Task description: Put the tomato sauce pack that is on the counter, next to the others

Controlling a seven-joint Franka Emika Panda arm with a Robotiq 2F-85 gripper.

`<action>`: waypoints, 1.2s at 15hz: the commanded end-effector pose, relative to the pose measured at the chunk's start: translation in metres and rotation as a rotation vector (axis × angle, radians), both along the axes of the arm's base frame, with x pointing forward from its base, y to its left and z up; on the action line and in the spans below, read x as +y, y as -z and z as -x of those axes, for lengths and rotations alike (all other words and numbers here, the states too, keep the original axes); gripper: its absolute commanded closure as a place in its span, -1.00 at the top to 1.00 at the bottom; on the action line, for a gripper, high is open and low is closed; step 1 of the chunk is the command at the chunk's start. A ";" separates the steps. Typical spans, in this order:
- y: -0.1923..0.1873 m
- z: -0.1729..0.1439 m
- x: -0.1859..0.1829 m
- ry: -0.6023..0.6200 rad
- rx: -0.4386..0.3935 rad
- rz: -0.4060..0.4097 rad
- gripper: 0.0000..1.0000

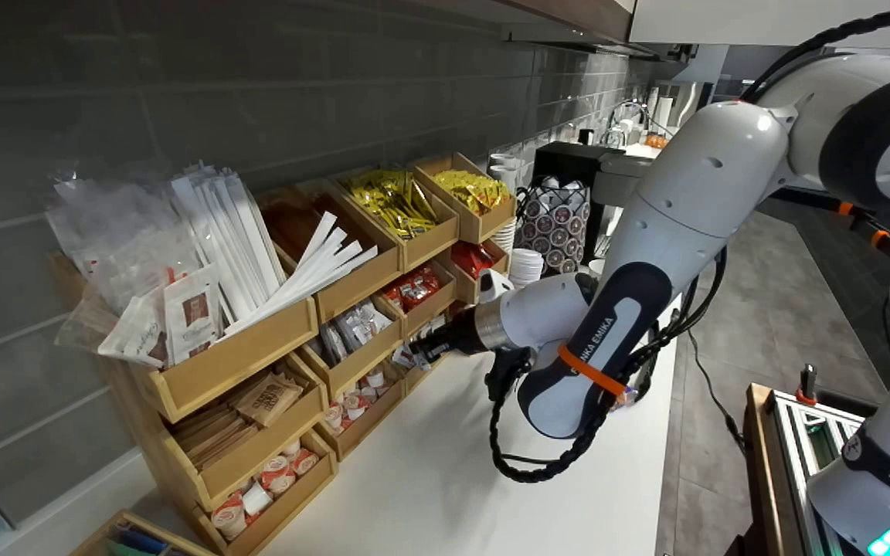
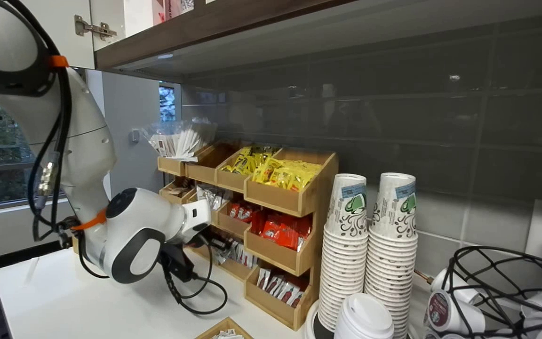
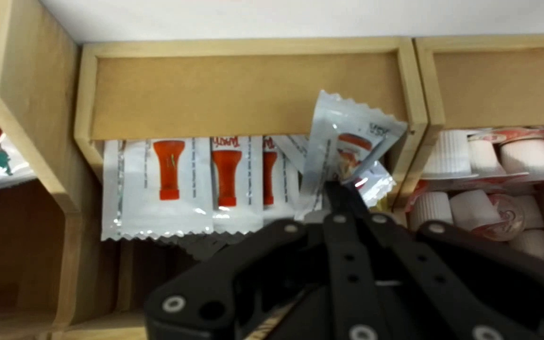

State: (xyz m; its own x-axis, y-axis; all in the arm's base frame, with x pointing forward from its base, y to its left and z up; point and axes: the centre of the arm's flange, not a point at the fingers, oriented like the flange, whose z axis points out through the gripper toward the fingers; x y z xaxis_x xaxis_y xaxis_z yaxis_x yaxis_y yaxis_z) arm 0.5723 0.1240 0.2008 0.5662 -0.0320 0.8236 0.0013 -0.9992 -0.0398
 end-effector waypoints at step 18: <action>0.020 0.008 0.011 0.001 -0.133 0.043 -1.00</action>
